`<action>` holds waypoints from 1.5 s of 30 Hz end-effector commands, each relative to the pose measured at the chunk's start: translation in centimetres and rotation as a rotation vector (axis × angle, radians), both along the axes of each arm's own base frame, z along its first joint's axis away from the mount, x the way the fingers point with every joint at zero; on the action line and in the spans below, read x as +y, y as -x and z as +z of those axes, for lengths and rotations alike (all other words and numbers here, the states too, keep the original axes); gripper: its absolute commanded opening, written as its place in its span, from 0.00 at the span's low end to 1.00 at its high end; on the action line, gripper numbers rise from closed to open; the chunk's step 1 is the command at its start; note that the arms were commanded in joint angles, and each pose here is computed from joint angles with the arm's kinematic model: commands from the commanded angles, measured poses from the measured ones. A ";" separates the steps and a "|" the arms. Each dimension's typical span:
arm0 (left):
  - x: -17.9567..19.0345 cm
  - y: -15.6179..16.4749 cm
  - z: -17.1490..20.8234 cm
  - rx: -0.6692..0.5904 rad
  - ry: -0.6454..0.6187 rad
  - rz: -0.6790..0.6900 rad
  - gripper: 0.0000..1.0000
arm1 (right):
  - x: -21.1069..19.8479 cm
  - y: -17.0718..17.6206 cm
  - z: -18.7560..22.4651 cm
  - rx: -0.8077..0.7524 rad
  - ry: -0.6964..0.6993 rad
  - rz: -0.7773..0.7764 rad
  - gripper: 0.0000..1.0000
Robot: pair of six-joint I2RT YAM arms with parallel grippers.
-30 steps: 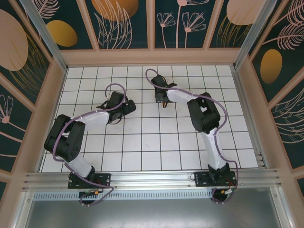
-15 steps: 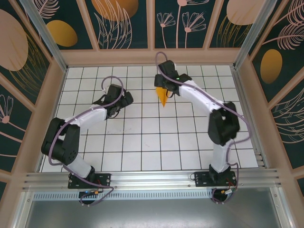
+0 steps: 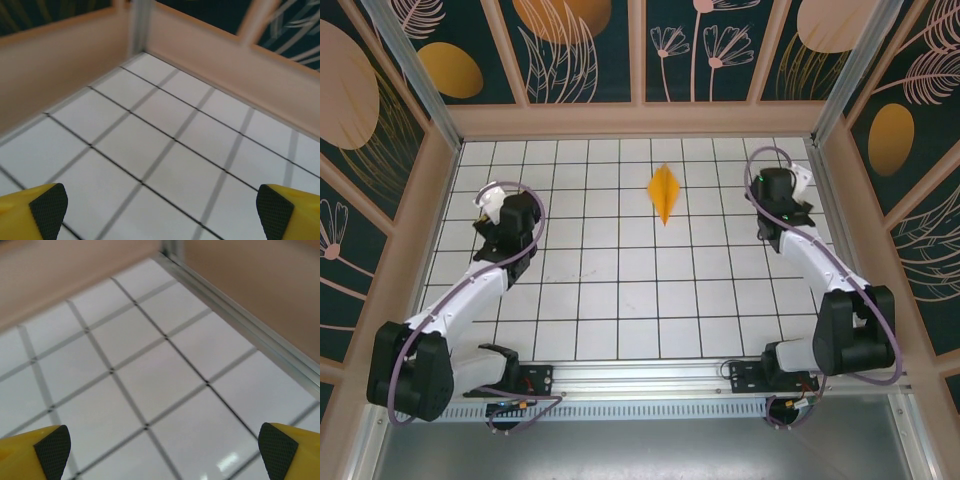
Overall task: Fold a paper plane with a square sheet of paper (pick it up from the middle)
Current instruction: Reset both arms
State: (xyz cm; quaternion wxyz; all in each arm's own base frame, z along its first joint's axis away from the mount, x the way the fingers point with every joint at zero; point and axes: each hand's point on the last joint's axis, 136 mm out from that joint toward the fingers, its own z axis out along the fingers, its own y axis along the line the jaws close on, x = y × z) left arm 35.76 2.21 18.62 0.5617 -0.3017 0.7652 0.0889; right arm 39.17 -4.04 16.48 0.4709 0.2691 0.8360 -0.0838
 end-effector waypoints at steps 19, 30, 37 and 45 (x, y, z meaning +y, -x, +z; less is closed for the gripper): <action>0.6 -0.6 -2.2 -0.205 -0.270 -0.297 0.98 | 0.2 1.4 -2.0 -0.392 0.105 0.323 0.99; 0.1 -1.5 -4.7 -0.221 -0.239 -0.398 0.99 | 1.9 1.9 -3.6 -0.425 0.125 0.404 0.99; 0.4 -1.6 -4.9 -0.214 -0.237 -0.380 0.99 | 2.2 1.8 -4.3 -0.420 0.142 0.406 0.99; 0.4 -1.4 -4.8 -0.216 -0.241 -0.378 0.99 | 2.2 1.8 -4.3 -0.418 0.140 0.406 0.99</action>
